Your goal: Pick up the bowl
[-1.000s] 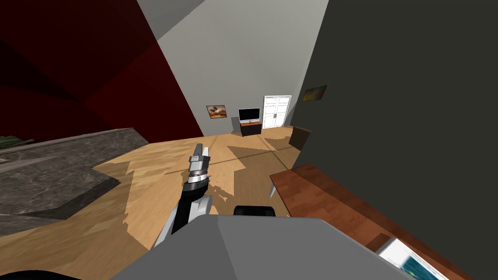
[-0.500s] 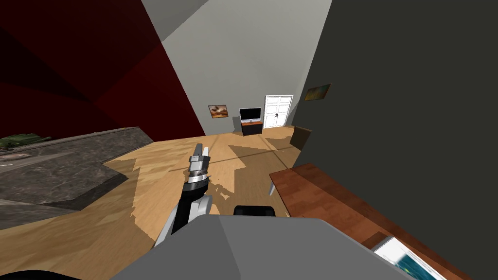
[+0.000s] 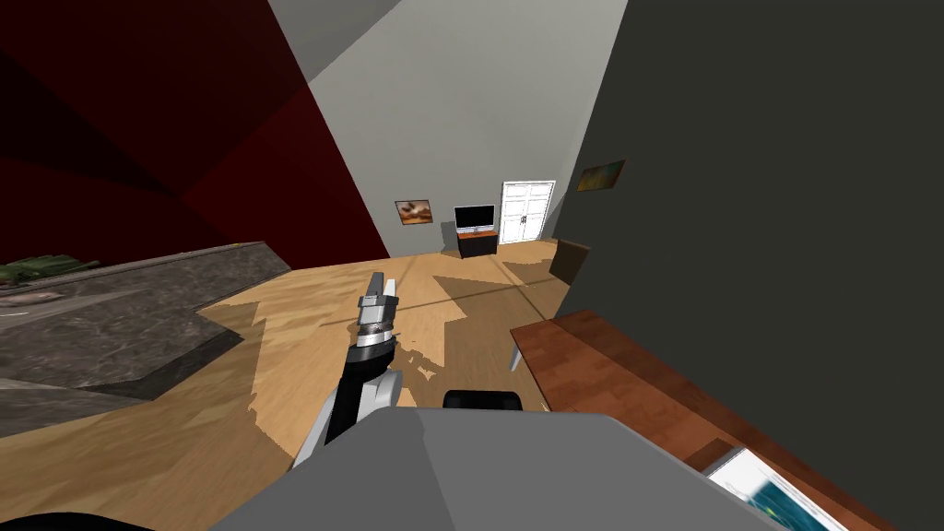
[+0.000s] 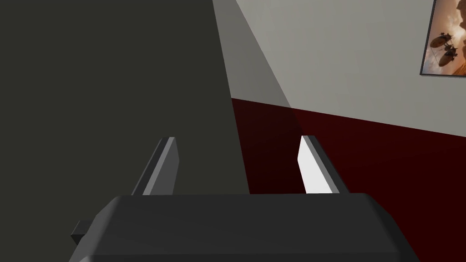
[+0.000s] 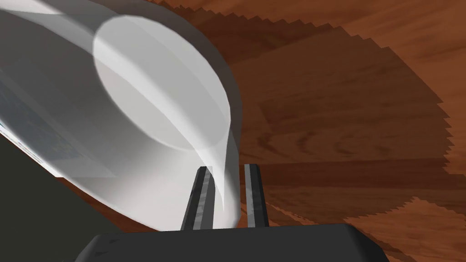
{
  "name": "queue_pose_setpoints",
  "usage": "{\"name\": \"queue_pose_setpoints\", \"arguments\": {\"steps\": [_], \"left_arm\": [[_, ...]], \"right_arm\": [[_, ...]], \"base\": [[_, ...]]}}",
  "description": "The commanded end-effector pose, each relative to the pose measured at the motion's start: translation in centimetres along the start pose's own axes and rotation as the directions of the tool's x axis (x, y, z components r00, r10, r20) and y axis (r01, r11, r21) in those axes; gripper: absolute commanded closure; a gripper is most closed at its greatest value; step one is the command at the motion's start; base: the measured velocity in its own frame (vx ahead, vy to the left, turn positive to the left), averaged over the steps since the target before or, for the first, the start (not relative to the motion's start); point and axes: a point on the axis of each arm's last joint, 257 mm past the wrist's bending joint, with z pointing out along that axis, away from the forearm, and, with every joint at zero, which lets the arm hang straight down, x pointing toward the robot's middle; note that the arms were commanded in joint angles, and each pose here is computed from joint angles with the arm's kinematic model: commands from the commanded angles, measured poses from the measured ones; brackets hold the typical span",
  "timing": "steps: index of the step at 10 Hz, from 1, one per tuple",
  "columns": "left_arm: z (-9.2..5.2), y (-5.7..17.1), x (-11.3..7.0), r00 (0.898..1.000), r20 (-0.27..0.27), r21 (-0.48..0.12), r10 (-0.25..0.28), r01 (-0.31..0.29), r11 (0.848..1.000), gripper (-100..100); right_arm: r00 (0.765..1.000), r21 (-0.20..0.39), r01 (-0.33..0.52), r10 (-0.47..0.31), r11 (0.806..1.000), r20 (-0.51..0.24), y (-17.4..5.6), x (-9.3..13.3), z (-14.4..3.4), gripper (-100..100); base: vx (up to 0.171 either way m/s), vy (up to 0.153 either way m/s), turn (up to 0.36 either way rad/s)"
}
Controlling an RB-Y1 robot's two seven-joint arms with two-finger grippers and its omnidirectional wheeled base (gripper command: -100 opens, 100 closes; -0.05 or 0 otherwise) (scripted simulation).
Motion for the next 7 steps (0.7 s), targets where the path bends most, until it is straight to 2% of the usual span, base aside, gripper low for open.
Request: {"name": "queue_pose_setpoints", "arguments": {"steps": [1, 2, 4, 6, 7], "left_arm": [[0.0, 0.0, 0.0, 1.0, 0.0, 0.0, 0.0, 0.0, 1.0, 0], [0.0, 0.0, 0.0, 1.0, 0.0, 0.0, 0.0, 0.0, 1.0, 0], [0.0, 0.0, 0.0, 1.0, 0.0, 0.0, 0.0, 0.0, 1.0, 0], [0.0, 0.0, 0.0, 1.0, 0.0, 0.0, 0.0, 0.0, 1.0, 0], [0.0, 0.0, 0.0, 1.0, 0.0, 0.0, 0.0, 0.0, 1.0, 0]], "right_arm": [[1.0, 0.0, 0.0, 0.0, 1.0, 0.0, 0.0, 0.0, 0.0, 0], [1.0, 0.001, 0.009, -0.009, 1.0, 0.002, -0.7, 0.5, -0.6, 100], [1.0, -0.003, 0.019, -0.019, 1.0, 0.006, -1.4, 1.0, -1.3, 100], [1.0, -0.003, 0.019, -0.019, 1.0, 0.005, -1.4, 1.2, -1.4, 100], [1.0, -0.004, 0.019, -0.019, 1.0, 0.006, -1.3, 1.2, -1.4, 0]], "base": [[0.0, 0.0, 0.0], [0.049, 0.023, -0.075], [0.078, 0.04, -0.067], [0.033, 0.017, -0.02], [0.0, 0.0, 0.0]]}}
